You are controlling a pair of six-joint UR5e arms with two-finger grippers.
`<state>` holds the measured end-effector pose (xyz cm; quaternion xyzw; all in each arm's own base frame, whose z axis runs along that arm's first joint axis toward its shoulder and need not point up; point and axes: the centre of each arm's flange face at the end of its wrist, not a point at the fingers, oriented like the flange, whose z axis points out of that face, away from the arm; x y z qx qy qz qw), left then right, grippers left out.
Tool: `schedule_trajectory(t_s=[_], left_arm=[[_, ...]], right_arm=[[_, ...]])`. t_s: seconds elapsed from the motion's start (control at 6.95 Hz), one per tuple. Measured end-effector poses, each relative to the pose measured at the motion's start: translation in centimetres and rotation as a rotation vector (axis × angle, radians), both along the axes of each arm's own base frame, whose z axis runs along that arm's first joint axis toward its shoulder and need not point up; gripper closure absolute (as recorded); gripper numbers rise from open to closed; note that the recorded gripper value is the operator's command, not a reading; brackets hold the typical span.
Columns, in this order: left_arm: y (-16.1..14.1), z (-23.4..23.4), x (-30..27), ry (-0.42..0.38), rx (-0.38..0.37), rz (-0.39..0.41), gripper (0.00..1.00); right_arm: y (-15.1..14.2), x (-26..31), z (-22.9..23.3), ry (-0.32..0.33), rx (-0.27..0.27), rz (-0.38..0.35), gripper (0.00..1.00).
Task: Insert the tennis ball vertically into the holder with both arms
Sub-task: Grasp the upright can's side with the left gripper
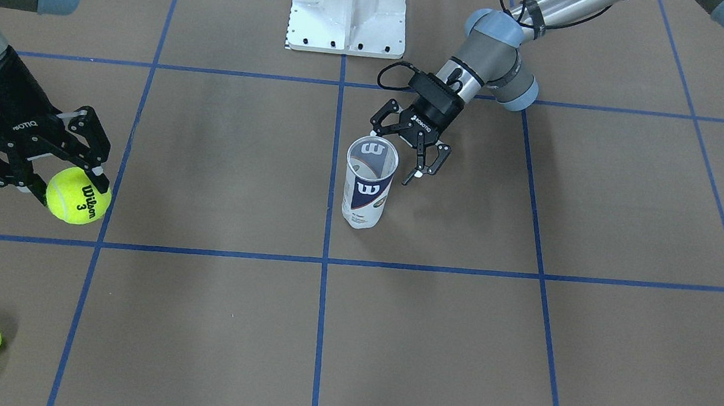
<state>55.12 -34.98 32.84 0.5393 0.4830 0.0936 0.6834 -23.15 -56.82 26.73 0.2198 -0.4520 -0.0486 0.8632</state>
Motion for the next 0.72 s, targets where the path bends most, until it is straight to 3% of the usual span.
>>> schedule_trajectory(t_s=[0.72], left_arm=[[-2.0,-1.6,0.6,0.009,0.009,-0.042,0.02]], right_arm=[[0.2,-1.2,-0.7,-0.005,-0.006,0.006,1.00]])
